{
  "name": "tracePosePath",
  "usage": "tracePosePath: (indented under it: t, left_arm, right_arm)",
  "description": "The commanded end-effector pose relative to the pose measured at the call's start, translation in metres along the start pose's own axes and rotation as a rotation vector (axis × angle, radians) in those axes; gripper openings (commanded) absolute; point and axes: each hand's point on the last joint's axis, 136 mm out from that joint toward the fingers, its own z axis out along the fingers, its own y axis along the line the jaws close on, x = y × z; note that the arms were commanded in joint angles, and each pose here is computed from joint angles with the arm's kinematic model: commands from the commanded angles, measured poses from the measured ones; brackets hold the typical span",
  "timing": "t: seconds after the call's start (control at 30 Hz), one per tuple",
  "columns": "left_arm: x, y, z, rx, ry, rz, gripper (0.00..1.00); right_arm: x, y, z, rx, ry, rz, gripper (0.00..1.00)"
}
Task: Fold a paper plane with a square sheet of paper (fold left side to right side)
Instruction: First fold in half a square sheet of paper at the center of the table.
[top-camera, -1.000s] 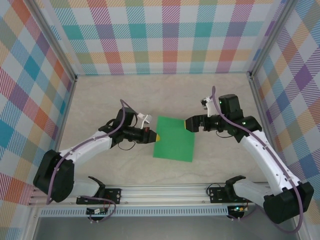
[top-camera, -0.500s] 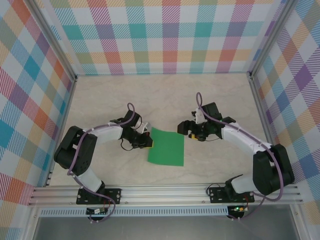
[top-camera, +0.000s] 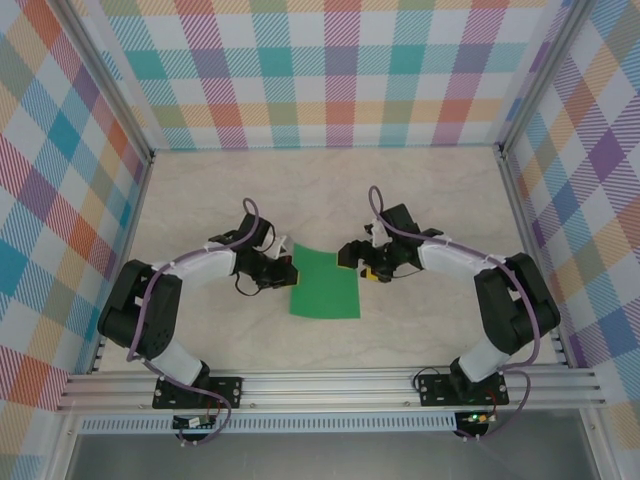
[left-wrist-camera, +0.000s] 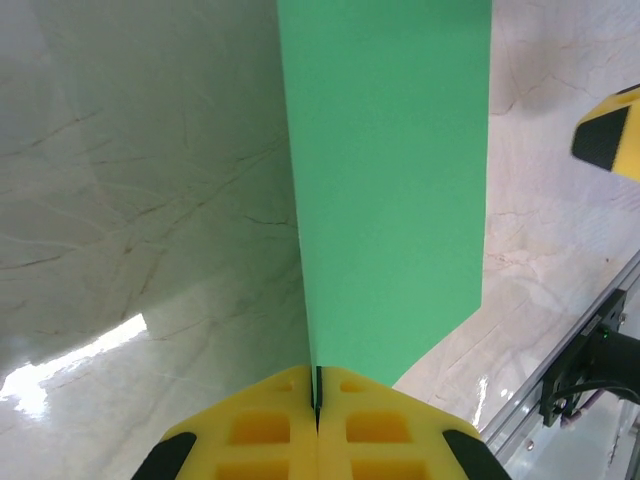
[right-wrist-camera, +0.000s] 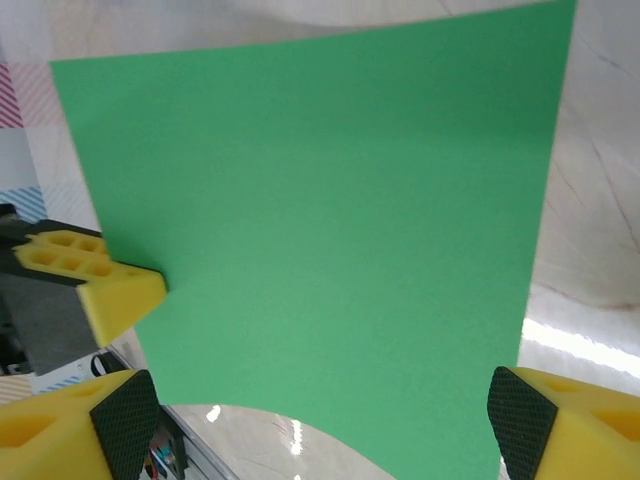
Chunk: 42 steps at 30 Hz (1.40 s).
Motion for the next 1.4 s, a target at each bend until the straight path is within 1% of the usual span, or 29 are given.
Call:
tracePosePath:
  t: [0.0,0.1,0.17,0.43,0.6,0.67,0.77,0.83,0.97,1.13,1.23,1.37]
  left_arm:
    - [-0.012,-0.003,-0.003,0.009,-0.001,0.004,0.00]
    - [-0.017,-0.003,-0.001,0.001,0.018,0.018,0.00]
    - [-0.021,-0.002,0.001,0.006,0.020,0.016,0.00]
    - [-0.020,-0.001,0.005,0.022,0.033,0.007,0.00]
    - [-0.022,-0.007,0.005,0.050,0.038,0.009,0.00]
    - [-0.023,-0.010,0.004,0.060,0.035,0.012,0.08]
    - [-0.026,-0.017,0.003,0.097,0.025,0.007,0.22]
    - [-0.029,-0.023,0.002,0.126,0.015,0.007,0.26]
    - [-0.033,-0.037,0.003,0.175,-0.004,0.010,0.39]
    - [-0.038,-0.059,0.009,0.221,-0.013,0.041,0.46]
    - [-0.038,-0.072,0.016,0.233,-0.003,0.064,0.48]
    - [-0.036,-0.080,0.027,0.231,0.015,0.080,0.48]
  right_arm:
    - [-0.018,0.022,-0.002,-0.054,-0.028,-0.054,0.90]
    - [-0.021,0.028,0.005,-0.089,0.005,-0.047,0.89]
    - [-0.022,0.025,0.012,-0.086,0.022,-0.031,0.89]
    - [-0.026,0.003,0.032,-0.022,0.046,0.003,0.89]
    - [-0.020,-0.013,0.041,0.028,0.075,0.024,0.88]
    - [-0.017,-0.022,0.042,0.064,0.085,0.029,0.88]
    - [-0.011,-0.033,0.042,0.104,0.099,0.036,0.88]
    - [-0.007,-0.037,0.043,0.114,0.105,0.042,0.88]
    - [-0.001,-0.043,0.046,0.114,0.111,0.058,0.88]
    - [0.001,-0.047,0.049,0.111,0.110,0.069,0.88]
    - [0.002,-0.048,0.050,0.113,0.110,0.072,0.88]
    - [0.000,-0.044,0.048,0.100,0.097,0.067,0.89]
